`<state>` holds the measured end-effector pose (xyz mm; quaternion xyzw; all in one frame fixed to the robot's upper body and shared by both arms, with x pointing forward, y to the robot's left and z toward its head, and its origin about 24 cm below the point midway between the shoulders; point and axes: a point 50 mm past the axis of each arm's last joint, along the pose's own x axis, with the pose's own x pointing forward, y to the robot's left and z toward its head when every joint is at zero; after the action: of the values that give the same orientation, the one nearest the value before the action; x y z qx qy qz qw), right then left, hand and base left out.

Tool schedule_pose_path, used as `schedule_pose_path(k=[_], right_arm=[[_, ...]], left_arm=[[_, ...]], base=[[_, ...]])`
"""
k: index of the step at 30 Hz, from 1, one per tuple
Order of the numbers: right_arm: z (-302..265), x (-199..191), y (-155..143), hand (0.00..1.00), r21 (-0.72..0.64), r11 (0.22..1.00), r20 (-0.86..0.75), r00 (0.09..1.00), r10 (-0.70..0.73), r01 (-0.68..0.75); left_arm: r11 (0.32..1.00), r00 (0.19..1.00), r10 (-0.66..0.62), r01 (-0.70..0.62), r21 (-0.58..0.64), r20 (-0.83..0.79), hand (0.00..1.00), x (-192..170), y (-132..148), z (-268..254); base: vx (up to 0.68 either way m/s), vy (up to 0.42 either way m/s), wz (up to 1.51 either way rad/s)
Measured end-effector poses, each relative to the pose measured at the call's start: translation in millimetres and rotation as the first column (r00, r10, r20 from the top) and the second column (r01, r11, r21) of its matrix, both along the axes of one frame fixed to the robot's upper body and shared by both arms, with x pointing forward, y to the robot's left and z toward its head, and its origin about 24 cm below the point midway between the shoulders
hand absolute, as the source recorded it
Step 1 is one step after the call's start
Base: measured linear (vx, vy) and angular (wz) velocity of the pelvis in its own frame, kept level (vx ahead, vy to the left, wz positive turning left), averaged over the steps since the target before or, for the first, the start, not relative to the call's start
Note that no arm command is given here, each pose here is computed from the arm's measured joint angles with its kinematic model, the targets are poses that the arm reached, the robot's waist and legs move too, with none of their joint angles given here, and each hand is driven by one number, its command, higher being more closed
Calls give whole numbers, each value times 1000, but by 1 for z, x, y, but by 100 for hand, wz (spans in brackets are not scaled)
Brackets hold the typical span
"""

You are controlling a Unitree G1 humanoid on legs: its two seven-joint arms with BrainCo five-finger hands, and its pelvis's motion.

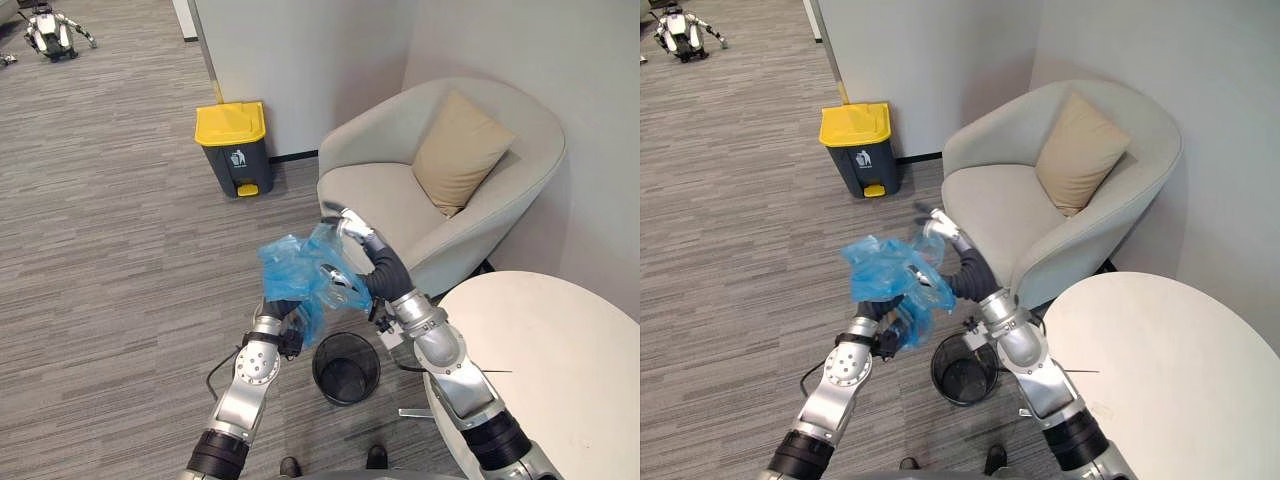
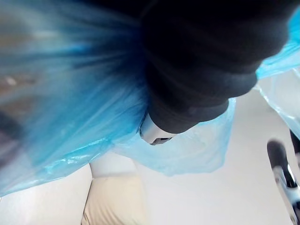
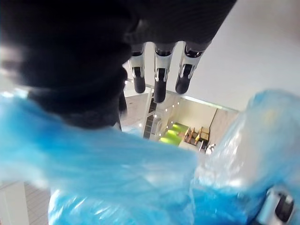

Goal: Gather rubbish on tea table into small bin, then transfer packed bag to large trash can.

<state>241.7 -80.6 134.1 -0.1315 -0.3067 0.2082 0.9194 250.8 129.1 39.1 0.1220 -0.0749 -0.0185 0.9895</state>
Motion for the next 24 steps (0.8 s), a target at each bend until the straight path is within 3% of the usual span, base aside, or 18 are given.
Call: schedule_pose_path(k=[8, 15, 18, 24], right_arm=[[30, -8, -28, 0, -11, 989, 211, 967, -140, 145], [30, -21, -50, 0, 78, 962, 226, 935, -272, 261], [11, -27, -60, 0, 124, 931, 117, 927, -357, 343], [-77, -28, -70, 0, 156, 911, -368, 878, -305, 382]], left_arm=[[996, 995, 93, -93, 2, -33, 100, -8, 22, -9], [973, 970, 230, -231, 2, -83, 100, -21, 50, -21], [956, 944, 291, -293, 8, -155, 100, -31, 62, -38], [939, 864, 336, -340, 56, -375, 100, -55, 72, -87]], base=[[0, 0, 0], [0, 0, 0], [0, 0, 0], [0, 0, 1]])
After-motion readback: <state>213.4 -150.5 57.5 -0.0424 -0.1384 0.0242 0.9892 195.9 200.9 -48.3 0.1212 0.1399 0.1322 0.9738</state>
